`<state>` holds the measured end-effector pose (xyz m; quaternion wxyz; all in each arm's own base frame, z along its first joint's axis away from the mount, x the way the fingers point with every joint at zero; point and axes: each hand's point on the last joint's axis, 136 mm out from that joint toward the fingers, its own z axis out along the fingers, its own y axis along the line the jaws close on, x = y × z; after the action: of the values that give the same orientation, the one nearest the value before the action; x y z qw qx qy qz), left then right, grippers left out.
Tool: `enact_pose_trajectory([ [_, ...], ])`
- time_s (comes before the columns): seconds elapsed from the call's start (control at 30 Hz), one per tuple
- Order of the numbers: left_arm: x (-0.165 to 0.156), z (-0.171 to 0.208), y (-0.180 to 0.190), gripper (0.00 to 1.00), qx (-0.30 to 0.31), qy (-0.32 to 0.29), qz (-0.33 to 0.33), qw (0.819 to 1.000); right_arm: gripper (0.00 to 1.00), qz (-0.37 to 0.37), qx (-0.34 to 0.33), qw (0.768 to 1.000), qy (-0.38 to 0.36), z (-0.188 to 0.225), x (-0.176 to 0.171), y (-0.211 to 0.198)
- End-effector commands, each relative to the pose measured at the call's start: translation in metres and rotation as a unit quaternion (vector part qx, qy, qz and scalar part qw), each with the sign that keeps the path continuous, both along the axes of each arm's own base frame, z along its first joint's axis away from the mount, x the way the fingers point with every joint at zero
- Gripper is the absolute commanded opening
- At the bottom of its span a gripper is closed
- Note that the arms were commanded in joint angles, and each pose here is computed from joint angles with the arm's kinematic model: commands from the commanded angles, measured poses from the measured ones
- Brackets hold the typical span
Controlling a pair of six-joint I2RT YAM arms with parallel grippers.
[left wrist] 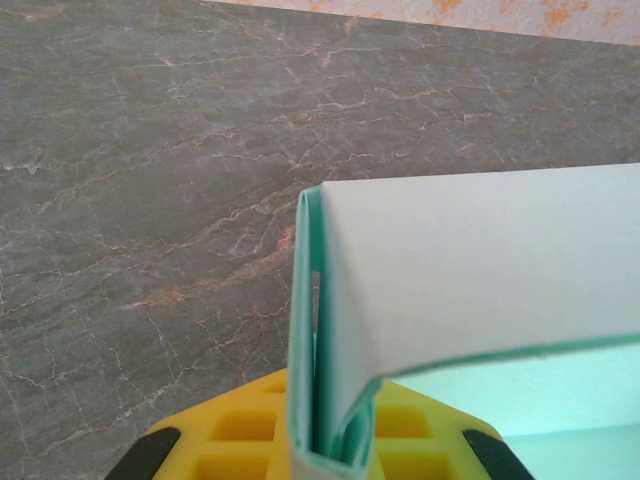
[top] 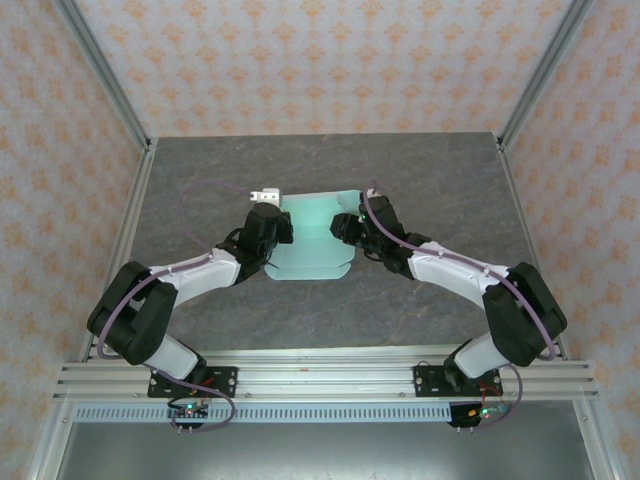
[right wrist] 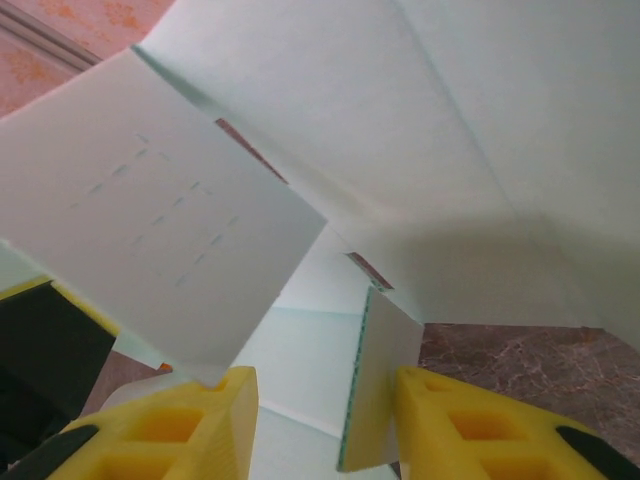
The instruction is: Fold the paper box
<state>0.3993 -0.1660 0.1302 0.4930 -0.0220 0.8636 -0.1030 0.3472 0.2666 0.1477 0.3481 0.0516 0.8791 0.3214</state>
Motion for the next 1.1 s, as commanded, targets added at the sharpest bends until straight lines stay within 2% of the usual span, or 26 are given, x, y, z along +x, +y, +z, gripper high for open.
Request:
enact_pose_trajectory([
  [0.0, 0.004, 0.01, -0.01, 0.0, -0.022, -0.008, -0.01, 1.0, 0.38, 0.047, 0.025, 0.998, -0.022, 0.013, -0.002, 0.024],
  [0.23, 0.005, 0.01, -0.012, 0.0, -0.023, -0.008, -0.014, 1.0, 0.35, 0.089, 0.031, 0.996, -0.007, 0.002, -0.009, 0.041],
  [0.33, 0.004, 0.008, -0.011, 0.0, -0.019, -0.005, -0.014, 1.0, 0.34, 0.119, 0.003, 0.993, -0.006, 0.002, -0.013, 0.042],
  [0.43, 0.004, 0.008, -0.007, 0.0, -0.011, -0.006, -0.008, 1.0, 0.35, 0.135, -0.057, 0.989, -0.019, 0.009, -0.014, 0.031],
  [0.63, 0.004, 0.01, -0.003, 0.0, -0.003, -0.011, -0.001, 1.0, 0.38, 0.142, -0.125, 0.981, -0.034, 0.026, -0.017, 0.0],
  [0.97, 0.006, 0.011, 0.0, 0.0, -0.006, -0.005, 0.006, 1.0, 0.5, 0.187, -0.163, 0.964, -0.096, 0.082, -0.051, -0.033],
  [1.07, 0.007, 0.012, -0.001, 0.0, -0.01, -0.003, 0.002, 1.0, 0.52, 0.164, -0.177, 0.964, -0.114, 0.094, -0.047, -0.054],
])
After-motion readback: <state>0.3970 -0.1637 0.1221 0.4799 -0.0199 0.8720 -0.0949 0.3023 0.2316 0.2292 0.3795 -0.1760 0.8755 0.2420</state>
